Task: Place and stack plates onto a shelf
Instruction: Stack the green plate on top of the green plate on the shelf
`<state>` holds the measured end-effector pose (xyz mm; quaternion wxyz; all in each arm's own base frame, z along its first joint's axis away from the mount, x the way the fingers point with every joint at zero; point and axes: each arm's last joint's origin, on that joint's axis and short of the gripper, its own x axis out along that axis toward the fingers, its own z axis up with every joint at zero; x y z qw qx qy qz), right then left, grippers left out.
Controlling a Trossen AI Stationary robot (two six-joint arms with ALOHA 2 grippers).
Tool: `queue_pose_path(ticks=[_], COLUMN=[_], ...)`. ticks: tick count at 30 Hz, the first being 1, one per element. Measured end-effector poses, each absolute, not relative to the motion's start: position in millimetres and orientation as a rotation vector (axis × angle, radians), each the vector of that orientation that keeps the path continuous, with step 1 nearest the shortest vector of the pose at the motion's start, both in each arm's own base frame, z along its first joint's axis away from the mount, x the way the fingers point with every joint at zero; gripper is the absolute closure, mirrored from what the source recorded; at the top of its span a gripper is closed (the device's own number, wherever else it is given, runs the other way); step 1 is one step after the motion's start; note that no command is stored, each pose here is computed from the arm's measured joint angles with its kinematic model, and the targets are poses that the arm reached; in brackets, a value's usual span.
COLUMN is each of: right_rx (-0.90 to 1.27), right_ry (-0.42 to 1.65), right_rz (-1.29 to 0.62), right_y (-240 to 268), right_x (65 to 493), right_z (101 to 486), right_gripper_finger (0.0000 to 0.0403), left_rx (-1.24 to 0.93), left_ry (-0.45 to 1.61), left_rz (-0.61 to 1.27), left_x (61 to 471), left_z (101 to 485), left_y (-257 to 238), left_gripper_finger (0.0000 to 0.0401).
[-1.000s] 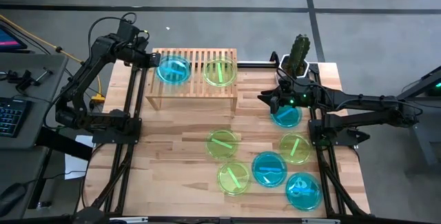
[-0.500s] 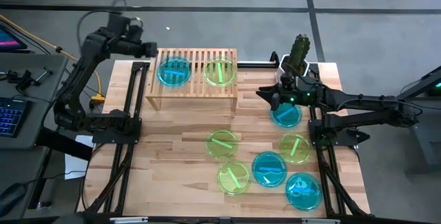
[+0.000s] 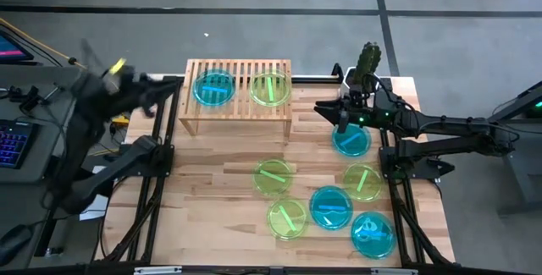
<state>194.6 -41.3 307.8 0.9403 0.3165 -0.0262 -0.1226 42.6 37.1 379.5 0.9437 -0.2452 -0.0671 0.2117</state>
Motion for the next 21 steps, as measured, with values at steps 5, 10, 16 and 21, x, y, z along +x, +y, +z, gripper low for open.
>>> queue_pose_path(ticks=[5,10,16,21], right_rx=[0.653,0.654,0.653,0.653], right_ry=[-0.062,-0.069,-0.069,-0.068], right_rz=[-0.249,-0.246,-0.247,-0.247], right_y=[-41,-41,-41,-41], right_x=[195,195,195,195], right_z=[309,309,309,309], right_gripper_finger=[0.024,0.024,0.024,0.024], left_rx=[-0.558,-0.56,-0.477,-0.457], left_ry=[-0.373,-0.357,-0.263,-0.166], left_rz=[0.367,0.347,0.261,0.174], left_x=[37,53,87,126], left_z=[350,346,375,382], left_y=[29,49,75,84], left_gripper_finger=[0.028,0.028,0.028,0.028])
